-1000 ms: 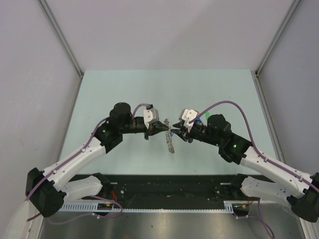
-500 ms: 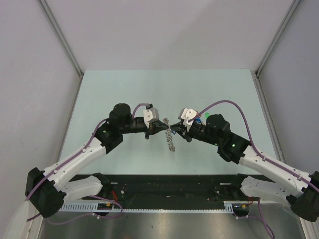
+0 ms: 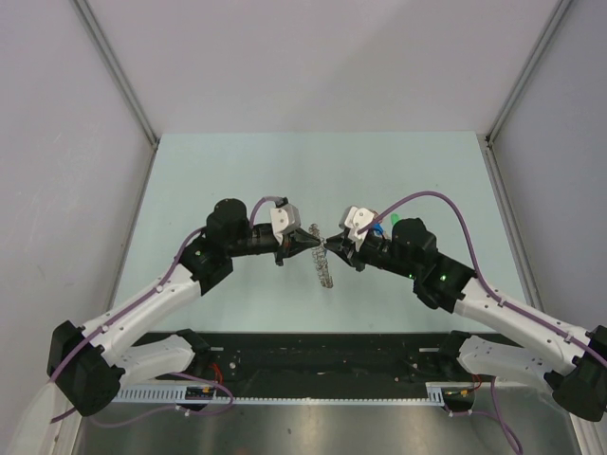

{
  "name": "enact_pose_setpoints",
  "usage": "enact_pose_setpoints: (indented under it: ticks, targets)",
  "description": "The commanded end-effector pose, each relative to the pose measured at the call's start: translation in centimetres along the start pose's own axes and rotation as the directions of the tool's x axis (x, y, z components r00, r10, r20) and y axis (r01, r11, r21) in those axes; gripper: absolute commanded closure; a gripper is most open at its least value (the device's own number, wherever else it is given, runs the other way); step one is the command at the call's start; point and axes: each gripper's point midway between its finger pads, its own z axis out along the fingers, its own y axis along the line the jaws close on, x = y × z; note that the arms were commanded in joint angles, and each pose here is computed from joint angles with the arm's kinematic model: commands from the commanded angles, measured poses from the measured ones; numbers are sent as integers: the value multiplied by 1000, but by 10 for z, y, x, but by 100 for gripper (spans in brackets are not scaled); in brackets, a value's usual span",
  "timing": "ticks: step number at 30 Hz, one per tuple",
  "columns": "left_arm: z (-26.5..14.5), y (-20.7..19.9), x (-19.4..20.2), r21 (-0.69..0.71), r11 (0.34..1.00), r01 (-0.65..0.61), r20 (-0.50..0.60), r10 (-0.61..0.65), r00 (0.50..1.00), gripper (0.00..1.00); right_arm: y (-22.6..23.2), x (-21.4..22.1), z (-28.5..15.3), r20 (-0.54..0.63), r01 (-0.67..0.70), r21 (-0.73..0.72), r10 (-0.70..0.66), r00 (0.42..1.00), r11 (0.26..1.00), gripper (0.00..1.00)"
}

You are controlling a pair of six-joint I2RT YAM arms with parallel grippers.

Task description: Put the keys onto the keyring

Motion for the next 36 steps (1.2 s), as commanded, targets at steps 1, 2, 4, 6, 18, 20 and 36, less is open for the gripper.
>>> enact_pose_setpoints:
  ticks: [1, 2, 4, 6, 18, 20, 36]
  targets:
    - [-4, 1, -31, -17, 998, -56, 97, 57, 994, 100, -1, -5, 3, 26, 8, 10, -8, 1000, 1000, 81]
    - [-4, 1, -30, -15, 998, -55, 97, 56, 994, 99, -1, -4, 3, 21, 6, 9, -7, 1000, 1000, 81]
    - [-4, 0, -31, -16, 998, -55, 100, 56, 993, 99, -1, -5, 3, 25, 9, 5, -9, 1000, 1000, 81]
    - [-4, 1, -32, -18, 998, -55, 104, 57, 993, 99, -1, -4, 3, 22, 9, 5, -10, 1000, 1000, 81]
    - [-11, 11, -39, -113, 993, -29, 161, 47, 986, 100, 6, -6, 3, 31, 23, -16, -22, 999, 1000, 100]
    - [-13, 13, -47, -132, 991, -31, 194, 56, 979, 100, 8, -8, 4, 38, 28, -18, -28, 999, 999, 100]
    - [-13, 8, -68, -116, 986, 120, 356, -71, 932, 90, 9, -24, 1, 80, 121, 12, -121, 989, 993, 100]
